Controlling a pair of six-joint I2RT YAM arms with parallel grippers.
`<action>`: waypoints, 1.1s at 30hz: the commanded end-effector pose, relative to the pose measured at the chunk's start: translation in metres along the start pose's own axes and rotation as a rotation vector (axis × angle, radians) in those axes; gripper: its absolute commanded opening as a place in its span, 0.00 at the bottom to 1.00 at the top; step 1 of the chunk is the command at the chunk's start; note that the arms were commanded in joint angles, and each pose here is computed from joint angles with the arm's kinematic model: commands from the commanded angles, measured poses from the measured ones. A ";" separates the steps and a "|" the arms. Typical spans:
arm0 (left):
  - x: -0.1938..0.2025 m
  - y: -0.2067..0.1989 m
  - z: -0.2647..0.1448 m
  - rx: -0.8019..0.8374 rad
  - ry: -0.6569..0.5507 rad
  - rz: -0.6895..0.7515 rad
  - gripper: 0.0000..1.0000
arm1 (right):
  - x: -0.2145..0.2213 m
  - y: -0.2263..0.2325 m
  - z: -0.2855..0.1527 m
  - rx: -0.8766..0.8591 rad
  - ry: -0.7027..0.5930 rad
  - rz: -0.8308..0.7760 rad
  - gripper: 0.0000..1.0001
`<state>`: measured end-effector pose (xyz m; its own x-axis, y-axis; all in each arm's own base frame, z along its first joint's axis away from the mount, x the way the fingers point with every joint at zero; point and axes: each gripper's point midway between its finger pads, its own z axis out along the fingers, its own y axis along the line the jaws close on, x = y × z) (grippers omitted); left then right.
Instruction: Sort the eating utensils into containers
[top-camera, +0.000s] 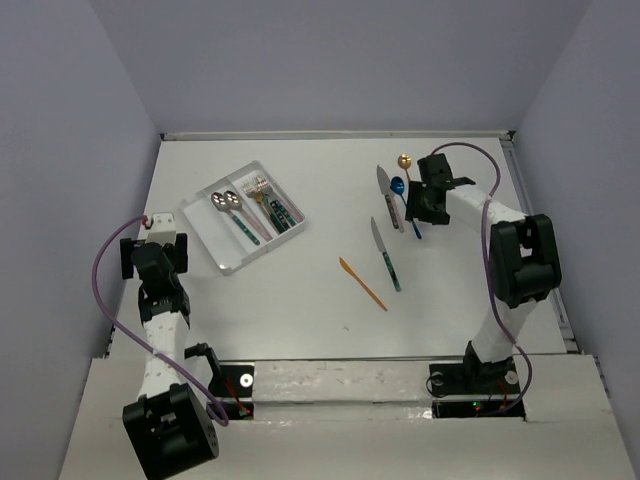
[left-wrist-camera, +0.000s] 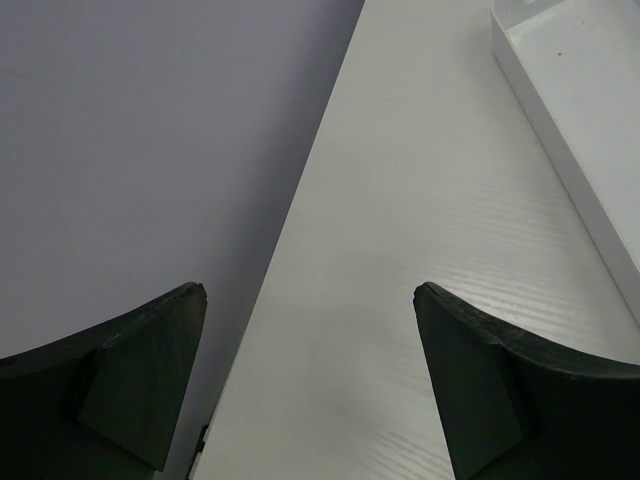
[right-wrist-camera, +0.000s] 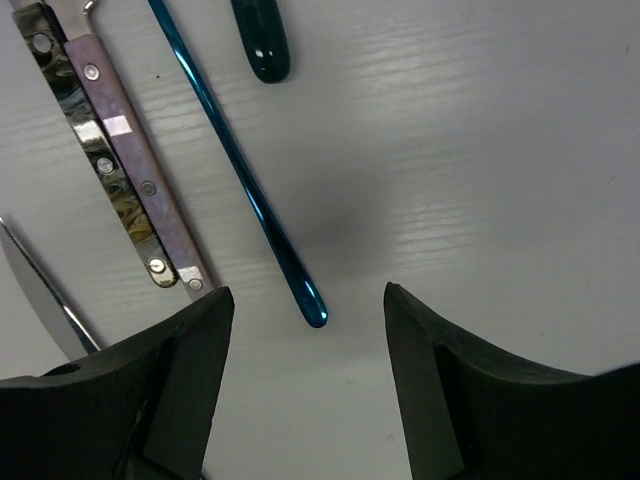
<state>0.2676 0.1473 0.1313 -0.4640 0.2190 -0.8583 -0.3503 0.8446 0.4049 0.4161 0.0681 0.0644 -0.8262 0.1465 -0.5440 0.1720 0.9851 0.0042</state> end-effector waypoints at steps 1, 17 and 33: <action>-0.011 0.005 0.000 -0.021 -0.052 -0.004 0.99 | -0.023 -0.010 0.002 0.047 -0.048 0.009 0.64; -0.008 0.004 0.001 -0.020 -0.038 -0.002 0.99 | -0.117 0.010 0.054 0.054 -0.131 -0.127 0.52; -0.006 0.005 0.003 -0.026 -0.028 -0.003 0.99 | -0.080 0.009 0.113 0.045 0.048 -0.248 0.21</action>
<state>0.2682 0.1477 0.1257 -0.4796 0.2133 -0.8512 -0.3437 0.8469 0.4058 0.5599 0.0565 0.0339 -0.8230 -0.0561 -0.5653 0.0303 0.9894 -0.1423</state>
